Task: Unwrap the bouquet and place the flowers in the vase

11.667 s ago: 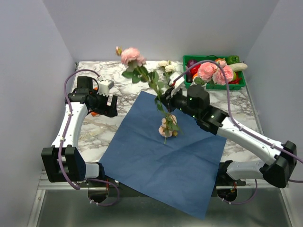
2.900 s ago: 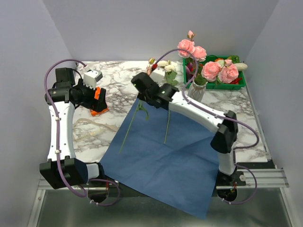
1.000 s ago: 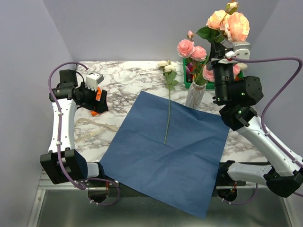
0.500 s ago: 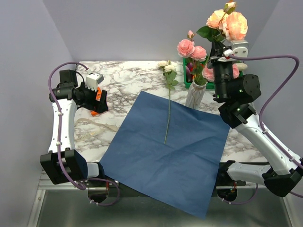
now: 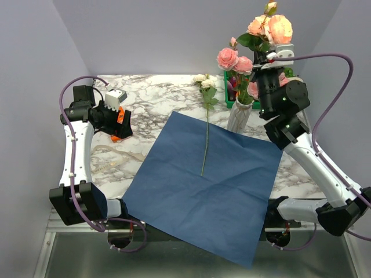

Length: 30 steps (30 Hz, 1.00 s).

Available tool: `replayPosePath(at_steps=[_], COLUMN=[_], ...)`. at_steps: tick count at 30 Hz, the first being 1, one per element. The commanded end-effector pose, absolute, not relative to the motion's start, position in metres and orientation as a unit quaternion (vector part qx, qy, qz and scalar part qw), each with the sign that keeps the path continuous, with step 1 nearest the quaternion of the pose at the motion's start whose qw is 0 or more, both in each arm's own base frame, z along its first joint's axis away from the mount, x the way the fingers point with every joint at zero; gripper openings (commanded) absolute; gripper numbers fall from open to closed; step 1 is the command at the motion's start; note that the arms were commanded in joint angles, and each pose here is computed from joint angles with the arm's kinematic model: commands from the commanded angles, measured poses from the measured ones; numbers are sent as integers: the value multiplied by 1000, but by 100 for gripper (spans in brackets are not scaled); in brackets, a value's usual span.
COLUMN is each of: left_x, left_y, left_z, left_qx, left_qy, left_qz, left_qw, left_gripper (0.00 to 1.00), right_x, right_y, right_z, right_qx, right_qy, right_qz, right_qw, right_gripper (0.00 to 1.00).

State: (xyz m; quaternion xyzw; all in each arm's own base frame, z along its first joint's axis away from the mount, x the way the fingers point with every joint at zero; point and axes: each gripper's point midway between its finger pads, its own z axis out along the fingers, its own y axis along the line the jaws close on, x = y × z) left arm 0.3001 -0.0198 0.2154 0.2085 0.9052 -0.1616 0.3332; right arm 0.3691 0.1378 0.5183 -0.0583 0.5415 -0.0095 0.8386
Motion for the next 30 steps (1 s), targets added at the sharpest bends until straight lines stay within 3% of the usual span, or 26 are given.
replayPosePath(at_steps=[1, 10, 16, 17, 25, 30], left_x=[302, 302, 302, 302, 301, 301], left_y=[-21, -21, -21, -21, -22, -21], left_z=[216, 217, 216, 217, 219, 220], left_qx=[205, 204, 203, 204, 204, 204], left_qy=[904, 903, 904, 904, 903, 903], left_qz=[-169, -171, -171, -171, -172, -171], left_qw=[335, 337, 335, 335, 337, 337], left_gripper=[99, 99, 99, 99, 99, 99], right_x=[392, 404, 400, 397, 373, 338], right_y=[146, 144, 141, 143, 131, 140], right_z=[493, 471, 468, 470, 484, 517], right_qx=[-64, -69, -70, -73, -51, -63], right_qy=[586, 624, 639, 639, 662, 653], right_qz=[21, 56, 59, 67, 80, 153], right_qw=[807, 777, 764, 763, 743, 739], right_gripper=[7, 32, 56, 65, 71, 74])
